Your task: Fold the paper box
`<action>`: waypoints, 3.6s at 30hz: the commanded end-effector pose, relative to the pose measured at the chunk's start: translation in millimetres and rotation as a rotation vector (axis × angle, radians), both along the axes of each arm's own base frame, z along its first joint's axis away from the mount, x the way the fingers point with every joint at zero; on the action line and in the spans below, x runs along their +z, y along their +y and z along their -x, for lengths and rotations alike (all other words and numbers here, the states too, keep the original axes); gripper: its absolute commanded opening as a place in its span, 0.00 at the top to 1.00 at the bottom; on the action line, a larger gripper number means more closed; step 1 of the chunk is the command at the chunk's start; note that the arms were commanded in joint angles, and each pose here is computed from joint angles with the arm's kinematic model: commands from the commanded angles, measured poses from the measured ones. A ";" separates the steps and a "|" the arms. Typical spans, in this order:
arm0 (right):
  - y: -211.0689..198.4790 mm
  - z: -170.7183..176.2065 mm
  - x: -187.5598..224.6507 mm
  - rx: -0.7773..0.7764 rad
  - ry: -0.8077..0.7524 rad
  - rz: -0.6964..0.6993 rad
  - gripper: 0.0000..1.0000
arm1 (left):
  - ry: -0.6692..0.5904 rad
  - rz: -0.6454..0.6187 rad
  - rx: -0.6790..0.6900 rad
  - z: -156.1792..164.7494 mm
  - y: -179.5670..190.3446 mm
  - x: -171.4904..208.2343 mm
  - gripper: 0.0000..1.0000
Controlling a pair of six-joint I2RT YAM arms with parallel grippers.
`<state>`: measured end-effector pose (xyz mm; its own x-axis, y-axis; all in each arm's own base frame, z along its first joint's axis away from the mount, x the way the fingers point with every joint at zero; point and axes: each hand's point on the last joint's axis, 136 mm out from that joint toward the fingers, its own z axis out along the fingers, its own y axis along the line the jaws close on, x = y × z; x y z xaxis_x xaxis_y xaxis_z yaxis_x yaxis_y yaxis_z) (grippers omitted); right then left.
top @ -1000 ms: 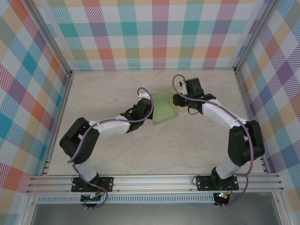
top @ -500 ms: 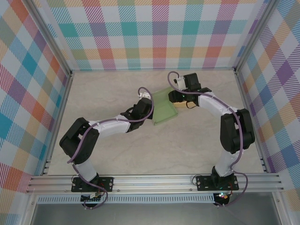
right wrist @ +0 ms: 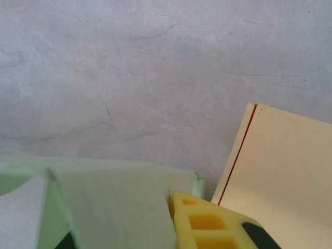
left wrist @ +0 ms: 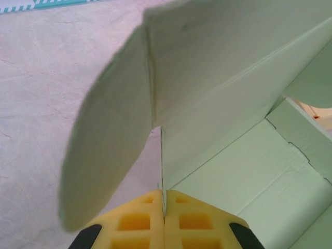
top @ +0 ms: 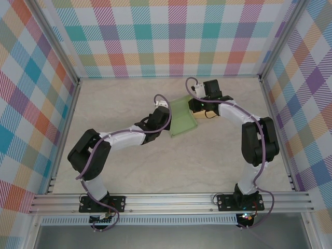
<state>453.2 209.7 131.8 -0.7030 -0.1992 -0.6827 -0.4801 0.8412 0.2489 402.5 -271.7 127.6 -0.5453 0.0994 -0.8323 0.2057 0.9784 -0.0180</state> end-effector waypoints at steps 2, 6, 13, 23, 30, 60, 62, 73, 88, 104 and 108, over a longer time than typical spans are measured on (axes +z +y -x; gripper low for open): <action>9.2 12.1 19.6 -0.018 -0.011 -0.078 0.91 | 0.030 0.052 0.028 -5.7 -11.1 1.9 1.00; 13.4 22.6 15.7 -0.061 0.009 -0.091 0.91 | 0.054 0.106 0.079 -9.0 -14.4 -1.9 1.00; 23.9 36.0 4.3 -0.094 0.002 -0.048 0.91 | 0.086 0.171 0.121 -7.3 -19.2 -10.8 1.00; 32.5 59.4 -8.2 -0.099 -0.014 -0.005 0.91 | 0.124 0.196 0.127 7.8 -23.0 -28.1 0.96; 33.6 77.4 -17.6 -0.098 -0.023 0.013 0.90 | 0.146 0.199 0.116 21.7 -28.1 -40.0 0.96; 39.0 112.6 -14.0 -0.338 -0.014 -0.153 0.84 | 0.117 0.043 0.191 59.5 19.5 -70.9 0.95; 42.8 110.7 -10.9 -0.340 -0.015 -0.183 0.83 | 0.119 0.038 0.192 59.9 19.6 -72.6 0.96; 40.5 108.8 -27.8 -0.333 -0.013 -0.123 0.84 | 0.111 0.038 0.191 62.0 20.0 -69.7 0.95; 13.5 135.0 -75.6 -0.312 0.018 0.007 0.85 | 0.055 0.084 0.182 80.2 42.5 -25.1 0.33; 9.4 155.8 0.7 -0.257 -0.034 -0.082 0.56 | -0.103 0.241 0.135 107.2 66.8 97.1 0.27; -0.7 168.0 32.8 -0.244 -0.085 -0.114 0.41 | -0.150 0.217 0.121 102.2 68.3 129.6 0.26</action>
<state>294.1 211.4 146.3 -0.6675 0.0674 -0.7416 -0.2630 0.9104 0.3195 300.5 -206.4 229.3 -0.4490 -0.1880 -0.8735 0.0831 0.9646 -0.2504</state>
